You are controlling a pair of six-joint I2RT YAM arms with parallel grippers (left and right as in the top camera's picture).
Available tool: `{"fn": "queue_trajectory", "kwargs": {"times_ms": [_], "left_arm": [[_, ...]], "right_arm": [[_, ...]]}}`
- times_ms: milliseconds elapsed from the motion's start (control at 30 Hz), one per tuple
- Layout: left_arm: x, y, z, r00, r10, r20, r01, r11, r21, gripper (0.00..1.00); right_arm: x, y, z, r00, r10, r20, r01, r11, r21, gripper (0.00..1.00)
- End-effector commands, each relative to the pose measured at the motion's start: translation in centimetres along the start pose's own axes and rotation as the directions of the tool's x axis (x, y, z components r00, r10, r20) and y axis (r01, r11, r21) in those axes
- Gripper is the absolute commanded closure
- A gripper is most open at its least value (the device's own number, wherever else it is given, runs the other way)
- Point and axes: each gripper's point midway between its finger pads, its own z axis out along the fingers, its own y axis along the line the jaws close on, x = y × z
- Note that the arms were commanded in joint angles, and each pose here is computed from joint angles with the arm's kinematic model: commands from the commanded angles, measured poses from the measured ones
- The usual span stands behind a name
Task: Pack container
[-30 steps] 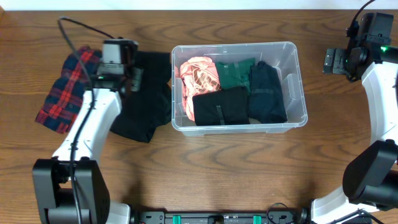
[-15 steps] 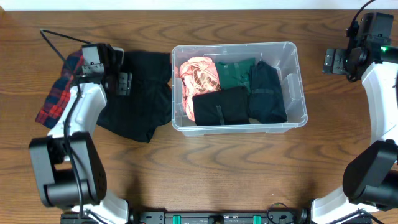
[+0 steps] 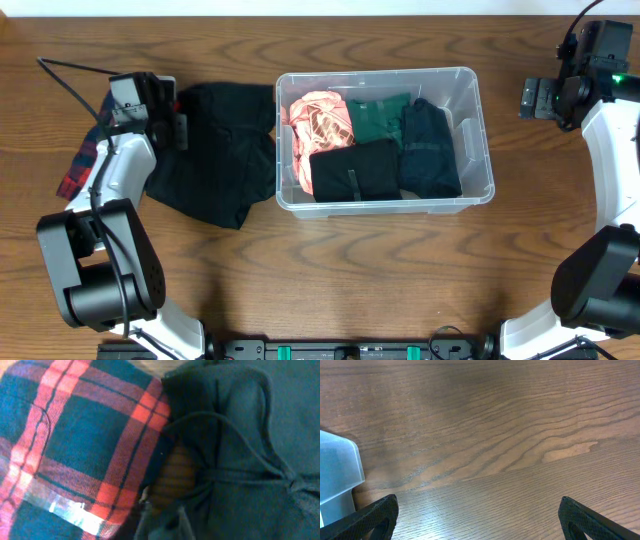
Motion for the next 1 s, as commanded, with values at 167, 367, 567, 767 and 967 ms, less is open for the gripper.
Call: {"fn": "queue_trajectory", "kwargs": {"times_ms": [167,367,567,767,967], "left_arm": [[-1.2,1.2,0.4,0.998,0.055,0.033,-0.054,0.998,-0.04,0.89],[0.3,2.1,2.4,0.999,0.044,-0.01,-0.045,0.998,-0.05,0.89],[1.8,5.1,3.7,0.999,0.006,-0.053,-0.013,0.99,-0.137,0.89],[2.7,7.7,3.4,0.997,-0.057,-0.058,0.045,0.983,-0.179,0.89],[3.0,8.4,3.3,0.993,-0.11,-0.054,0.098,0.978,-0.186,0.86]], "right_arm": [[-0.8,-0.2,-1.0,0.999,0.022,0.031,-0.022,1.0,0.001,0.01],[-0.8,-0.2,-1.0,0.999,0.022,0.031,-0.022,1.0,0.001,0.01],[-0.8,-0.2,-1.0,0.999,0.022,0.031,-0.022,1.0,0.001,0.01],[-0.8,-0.2,-1.0,0.999,0.022,0.031,-0.022,1.0,0.001,0.01],[-0.8,-0.2,-1.0,0.999,0.022,0.031,-0.022,1.0,0.001,0.01]]}}
